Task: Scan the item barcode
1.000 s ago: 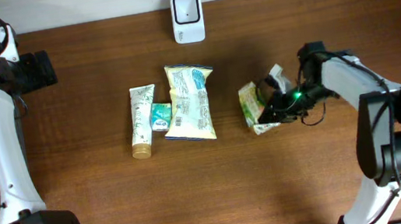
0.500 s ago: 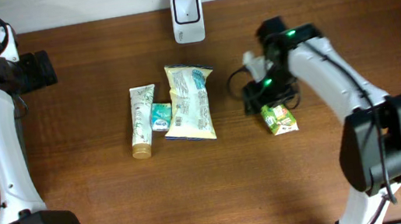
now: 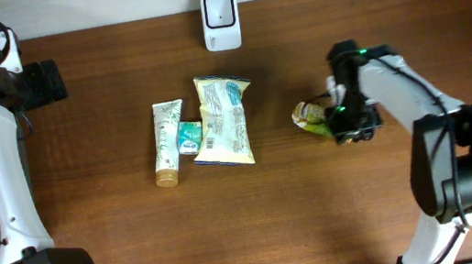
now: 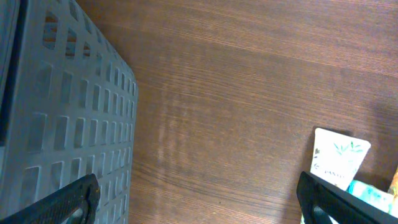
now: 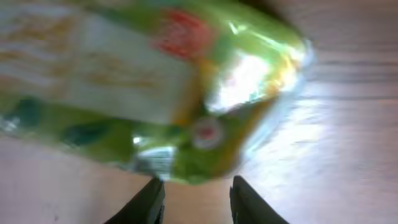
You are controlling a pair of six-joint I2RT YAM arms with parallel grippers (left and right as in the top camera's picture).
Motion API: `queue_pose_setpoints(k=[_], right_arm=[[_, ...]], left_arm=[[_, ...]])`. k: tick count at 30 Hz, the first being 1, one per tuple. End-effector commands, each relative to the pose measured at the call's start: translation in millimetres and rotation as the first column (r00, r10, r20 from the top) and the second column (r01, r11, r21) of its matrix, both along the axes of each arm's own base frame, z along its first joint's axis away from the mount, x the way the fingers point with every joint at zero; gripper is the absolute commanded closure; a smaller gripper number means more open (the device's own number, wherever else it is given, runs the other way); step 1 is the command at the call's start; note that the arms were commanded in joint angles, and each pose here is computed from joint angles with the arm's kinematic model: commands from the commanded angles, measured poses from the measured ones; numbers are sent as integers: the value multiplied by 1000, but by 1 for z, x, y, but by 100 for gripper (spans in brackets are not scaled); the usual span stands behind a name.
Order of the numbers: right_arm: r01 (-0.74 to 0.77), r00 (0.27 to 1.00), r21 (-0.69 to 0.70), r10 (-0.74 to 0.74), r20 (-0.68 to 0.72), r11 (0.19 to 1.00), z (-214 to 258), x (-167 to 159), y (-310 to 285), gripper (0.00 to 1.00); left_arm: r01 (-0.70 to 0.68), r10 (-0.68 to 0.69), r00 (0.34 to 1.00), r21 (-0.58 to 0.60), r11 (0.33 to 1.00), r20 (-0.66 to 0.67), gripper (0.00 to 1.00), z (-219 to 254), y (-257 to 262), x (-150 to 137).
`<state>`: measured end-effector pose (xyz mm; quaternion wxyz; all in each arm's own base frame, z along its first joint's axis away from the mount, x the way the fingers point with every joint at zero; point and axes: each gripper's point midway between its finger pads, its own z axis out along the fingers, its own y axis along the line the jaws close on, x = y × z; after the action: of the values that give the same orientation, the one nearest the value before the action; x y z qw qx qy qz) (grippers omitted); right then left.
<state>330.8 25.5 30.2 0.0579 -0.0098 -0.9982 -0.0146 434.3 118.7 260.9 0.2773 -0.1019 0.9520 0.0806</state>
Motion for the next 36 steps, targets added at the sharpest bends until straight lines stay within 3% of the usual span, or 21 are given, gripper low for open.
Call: queue_pose_setpoints(k=[1, 3, 5, 7, 11, 14, 21, 23, 24, 27, 30, 32, 34, 36], right_arm=[[177, 981, 5, -177, 84, 984, -5, 23, -34, 65], [200, 960, 212, -235, 154, 957, 0, 50, -14, 65], [139, 953, 464, -245, 177, 875, 20, 68, 33, 64], [144, 951, 532, -265, 159, 835, 32, 72, 58, 61], [213, 929, 463, -325, 175, 860, 58, 77, 90, 38], [320, 899, 311, -390, 198, 895, 50, 69, 101, 1], [369, 897, 176, -400, 190, 912, 12, 61, 114, 1], [374, 901, 144, -396, 177, 916, 0, 59, 111, 13], [375, 900, 131, -395, 185, 918, -2, 60, 109, 25], [358, 905, 105, -372, 208, 928, -2, 61, 103, 51], [274, 931, 81, -286, 226, 958, -2, 61, 101, 93], [202, 946, 74, -214, 243, 977, 3, 62, 101, 96], [189, 949, -33, -174, 261, 981, 13, 59, 83, 96], [158, 956, -338, -58, 288, 928, 35, 50, 43, 96]], left_arm=[[15, -15, 1000, 6, 1000, -7, 1, -2, 1, 0], [15, -15, 1000, 6, 1000, -7, 1, -2, 1, 0], [15, -15, 1000, 6, 1000, -7, 1, -2, 1, 0], [15, -15, 1000, 6, 1000, -7, 1, -2, 1, 0], [15, -15, 1000, 6, 1000, -7, 1, -2, 1, 0], [15, -15, 1000, 6, 1000, -7, 1, -2, 1, 0], [15, -15, 1000, 6, 1000, -7, 1, -2, 1, 0], [15, -15, 1000, 6, 1000, -7, 1, -2, 1, 0], [15, -15, 1000, 6, 1000, -7, 1, -2, 1, 0], [15, -15, 1000, 6, 1000, -7, 1, -2, 1, 0], [15, -15, 1000, 6, 1000, -7, 1, -2, 1, 0], [15, -15, 1000, 6, 1000, -7, 1, -2, 1, 0], [15, -15, 1000, 6, 1000, -7, 1, -2, 1, 0], [15, -15, 1000, 6, 1000, -7, 1, -2, 1, 0]])
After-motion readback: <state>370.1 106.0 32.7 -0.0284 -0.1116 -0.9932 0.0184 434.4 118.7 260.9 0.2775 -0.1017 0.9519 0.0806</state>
